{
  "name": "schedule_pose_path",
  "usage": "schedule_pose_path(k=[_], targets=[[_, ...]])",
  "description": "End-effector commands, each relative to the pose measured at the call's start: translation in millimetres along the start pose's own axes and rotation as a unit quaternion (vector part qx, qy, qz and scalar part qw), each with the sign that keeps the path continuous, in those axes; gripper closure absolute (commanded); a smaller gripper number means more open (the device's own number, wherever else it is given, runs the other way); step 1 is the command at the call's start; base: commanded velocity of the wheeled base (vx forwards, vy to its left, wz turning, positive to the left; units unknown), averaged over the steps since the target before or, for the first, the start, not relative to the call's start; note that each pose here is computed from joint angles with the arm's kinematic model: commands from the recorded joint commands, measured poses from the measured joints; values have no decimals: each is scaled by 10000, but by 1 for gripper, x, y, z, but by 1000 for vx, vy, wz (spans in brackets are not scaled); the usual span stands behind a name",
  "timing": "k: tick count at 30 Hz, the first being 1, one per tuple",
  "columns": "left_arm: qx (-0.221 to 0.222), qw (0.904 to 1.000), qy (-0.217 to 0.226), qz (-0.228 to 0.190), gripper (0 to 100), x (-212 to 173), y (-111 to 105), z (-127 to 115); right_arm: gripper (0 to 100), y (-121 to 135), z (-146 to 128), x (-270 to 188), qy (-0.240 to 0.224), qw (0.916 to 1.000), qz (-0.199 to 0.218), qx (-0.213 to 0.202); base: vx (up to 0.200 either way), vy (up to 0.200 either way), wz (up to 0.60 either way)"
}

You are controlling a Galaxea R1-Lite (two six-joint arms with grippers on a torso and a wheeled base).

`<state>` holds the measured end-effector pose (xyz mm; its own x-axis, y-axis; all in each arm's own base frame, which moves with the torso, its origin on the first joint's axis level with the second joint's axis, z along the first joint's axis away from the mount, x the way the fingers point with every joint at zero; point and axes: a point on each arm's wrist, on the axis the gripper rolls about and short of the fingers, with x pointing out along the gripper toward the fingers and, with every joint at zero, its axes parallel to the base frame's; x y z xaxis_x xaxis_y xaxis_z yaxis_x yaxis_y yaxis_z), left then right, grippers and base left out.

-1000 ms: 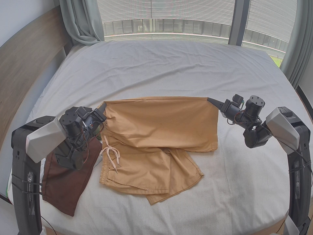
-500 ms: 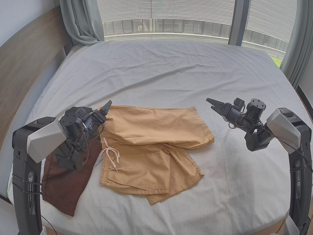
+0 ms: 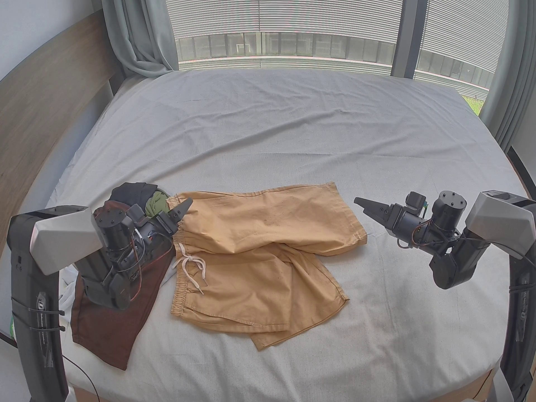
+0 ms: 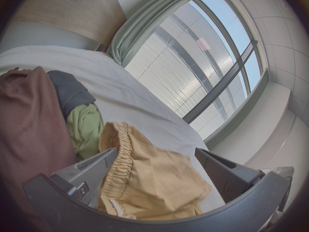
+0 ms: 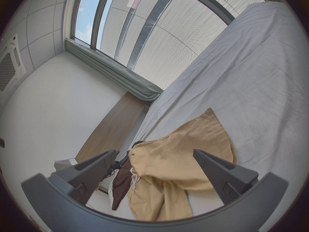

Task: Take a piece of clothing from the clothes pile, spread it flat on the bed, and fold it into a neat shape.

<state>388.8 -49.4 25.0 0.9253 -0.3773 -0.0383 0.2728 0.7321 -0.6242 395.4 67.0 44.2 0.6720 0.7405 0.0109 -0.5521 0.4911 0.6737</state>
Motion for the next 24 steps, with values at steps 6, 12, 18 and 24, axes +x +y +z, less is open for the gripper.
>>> schedule_pose_path(k=[6,12,18,24], targets=[[250,9991,326,-83,0,-57,-22,21,0,42,-24,-25,395,9987,44,-304,0,0,0],[568,9959,646,-274,0,-72,-28,16,0,44,-40,-36,659,9969,-91,-418,0,0,0],[910,9871,1261,-388,0,-85,-18,-6,0,39,-48,-38,775,9958,-176,-459,0,0,0],[1247,9778,1600,-532,0,-86,-10,-20,0,24,-63,-42,1002,9940,-396,-201,0,0,0]])
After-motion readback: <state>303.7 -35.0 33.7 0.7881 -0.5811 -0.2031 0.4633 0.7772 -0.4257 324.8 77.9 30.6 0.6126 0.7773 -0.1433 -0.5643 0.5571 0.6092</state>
